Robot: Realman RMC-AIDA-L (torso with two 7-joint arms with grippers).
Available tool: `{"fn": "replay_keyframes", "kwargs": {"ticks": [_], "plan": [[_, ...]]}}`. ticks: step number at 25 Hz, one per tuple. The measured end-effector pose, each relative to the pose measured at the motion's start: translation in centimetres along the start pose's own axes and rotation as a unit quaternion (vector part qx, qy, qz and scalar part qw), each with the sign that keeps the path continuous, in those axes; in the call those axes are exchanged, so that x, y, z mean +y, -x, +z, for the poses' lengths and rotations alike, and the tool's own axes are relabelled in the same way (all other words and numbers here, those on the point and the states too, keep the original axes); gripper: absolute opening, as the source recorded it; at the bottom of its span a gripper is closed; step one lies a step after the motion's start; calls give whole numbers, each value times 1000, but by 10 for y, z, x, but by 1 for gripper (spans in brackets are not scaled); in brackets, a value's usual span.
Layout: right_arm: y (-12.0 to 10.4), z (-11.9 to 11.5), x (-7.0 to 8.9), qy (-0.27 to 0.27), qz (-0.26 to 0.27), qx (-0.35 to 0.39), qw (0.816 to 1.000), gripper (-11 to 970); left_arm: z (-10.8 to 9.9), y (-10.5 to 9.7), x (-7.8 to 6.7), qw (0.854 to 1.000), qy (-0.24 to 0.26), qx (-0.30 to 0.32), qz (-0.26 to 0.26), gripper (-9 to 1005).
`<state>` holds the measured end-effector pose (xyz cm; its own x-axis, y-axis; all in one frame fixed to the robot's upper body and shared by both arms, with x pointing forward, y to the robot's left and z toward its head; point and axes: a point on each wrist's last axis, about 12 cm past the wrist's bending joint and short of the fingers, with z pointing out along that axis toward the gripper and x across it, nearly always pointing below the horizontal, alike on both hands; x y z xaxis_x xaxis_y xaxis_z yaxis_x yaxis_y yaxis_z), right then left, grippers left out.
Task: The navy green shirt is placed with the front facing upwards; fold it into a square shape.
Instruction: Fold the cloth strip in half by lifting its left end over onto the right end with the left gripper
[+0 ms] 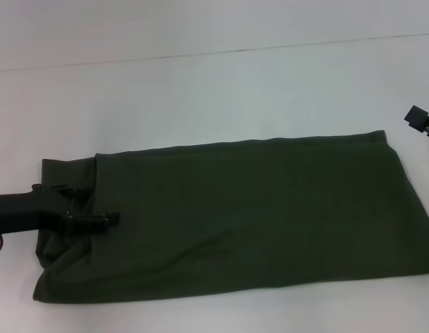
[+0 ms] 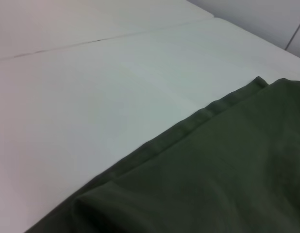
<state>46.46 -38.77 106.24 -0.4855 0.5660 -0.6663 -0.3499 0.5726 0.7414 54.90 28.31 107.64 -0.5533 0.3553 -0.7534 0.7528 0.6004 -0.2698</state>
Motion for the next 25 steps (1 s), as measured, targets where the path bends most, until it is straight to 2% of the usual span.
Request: {"fn": "replay_keyframes", "kwargs": {"ticks": [18, 25], "plan": [[-2, 2, 1, 3, 1, -4, 1000, 518, -15, 1, 20, 997, 79, -14, -5, 922], [-2, 4, 2, 5, 1, -2, 1000, 515, -24, -1, 27, 994, 93, -11, -53, 922]]}}
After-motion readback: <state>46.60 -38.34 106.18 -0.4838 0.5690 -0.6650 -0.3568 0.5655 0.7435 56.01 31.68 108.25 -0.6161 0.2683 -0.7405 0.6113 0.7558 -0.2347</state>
